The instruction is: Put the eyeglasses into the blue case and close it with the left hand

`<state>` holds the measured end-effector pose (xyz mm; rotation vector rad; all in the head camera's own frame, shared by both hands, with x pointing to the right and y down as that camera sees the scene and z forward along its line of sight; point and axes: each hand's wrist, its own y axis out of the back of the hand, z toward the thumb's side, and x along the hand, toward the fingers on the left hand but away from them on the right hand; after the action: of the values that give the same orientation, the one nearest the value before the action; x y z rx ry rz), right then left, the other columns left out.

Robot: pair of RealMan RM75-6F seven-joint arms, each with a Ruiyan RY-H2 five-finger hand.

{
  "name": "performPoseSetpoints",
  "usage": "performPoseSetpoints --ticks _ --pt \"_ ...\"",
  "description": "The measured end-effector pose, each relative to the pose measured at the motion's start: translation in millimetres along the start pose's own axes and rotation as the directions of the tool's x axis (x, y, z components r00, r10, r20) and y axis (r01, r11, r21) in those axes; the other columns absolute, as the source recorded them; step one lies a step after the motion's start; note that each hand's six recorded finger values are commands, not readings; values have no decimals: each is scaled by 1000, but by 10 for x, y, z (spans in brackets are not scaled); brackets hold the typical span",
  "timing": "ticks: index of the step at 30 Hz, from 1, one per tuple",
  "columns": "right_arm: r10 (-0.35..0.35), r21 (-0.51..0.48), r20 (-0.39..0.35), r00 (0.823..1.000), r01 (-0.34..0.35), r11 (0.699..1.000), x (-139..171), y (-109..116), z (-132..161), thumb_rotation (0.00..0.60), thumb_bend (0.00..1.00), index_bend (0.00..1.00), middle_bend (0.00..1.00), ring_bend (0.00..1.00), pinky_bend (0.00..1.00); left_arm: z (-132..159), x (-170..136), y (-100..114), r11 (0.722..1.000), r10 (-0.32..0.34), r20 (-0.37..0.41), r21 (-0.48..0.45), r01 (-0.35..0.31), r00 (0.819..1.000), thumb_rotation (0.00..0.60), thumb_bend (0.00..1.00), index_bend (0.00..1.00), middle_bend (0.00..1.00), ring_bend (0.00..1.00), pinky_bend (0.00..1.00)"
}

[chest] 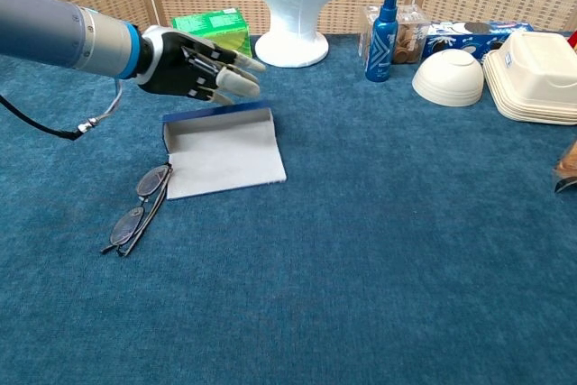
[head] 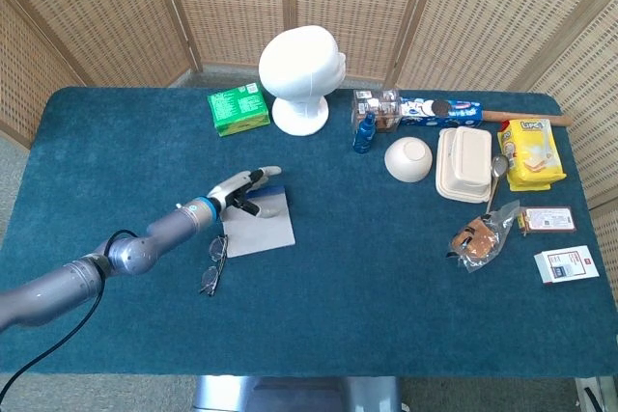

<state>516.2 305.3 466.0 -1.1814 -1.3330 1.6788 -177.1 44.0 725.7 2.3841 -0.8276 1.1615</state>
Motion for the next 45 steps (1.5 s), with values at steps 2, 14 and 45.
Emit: performPoseSetpoints --ticks 2,14,45 --pt "-2 -1 0 1000 2 1000 2 4 -3 524 236 0 105 0 146 23 1 -51 1000 -15 4 8 15 1000 600 228 62 0 0 0" --pt "-10 -8 6 1000 10 1000 26 21 -35 526 235 0 103 0 147 113 -42 -309 994 -98 19 60 97 995 600 227 61 0 0 0" --pt "10 -23 -24 1000 -10 1000 -41 -53 15 523 222 0 102 0 150 -36 -721 -272 950 -77 81 309 48 994 600 227 208 0 0 0"
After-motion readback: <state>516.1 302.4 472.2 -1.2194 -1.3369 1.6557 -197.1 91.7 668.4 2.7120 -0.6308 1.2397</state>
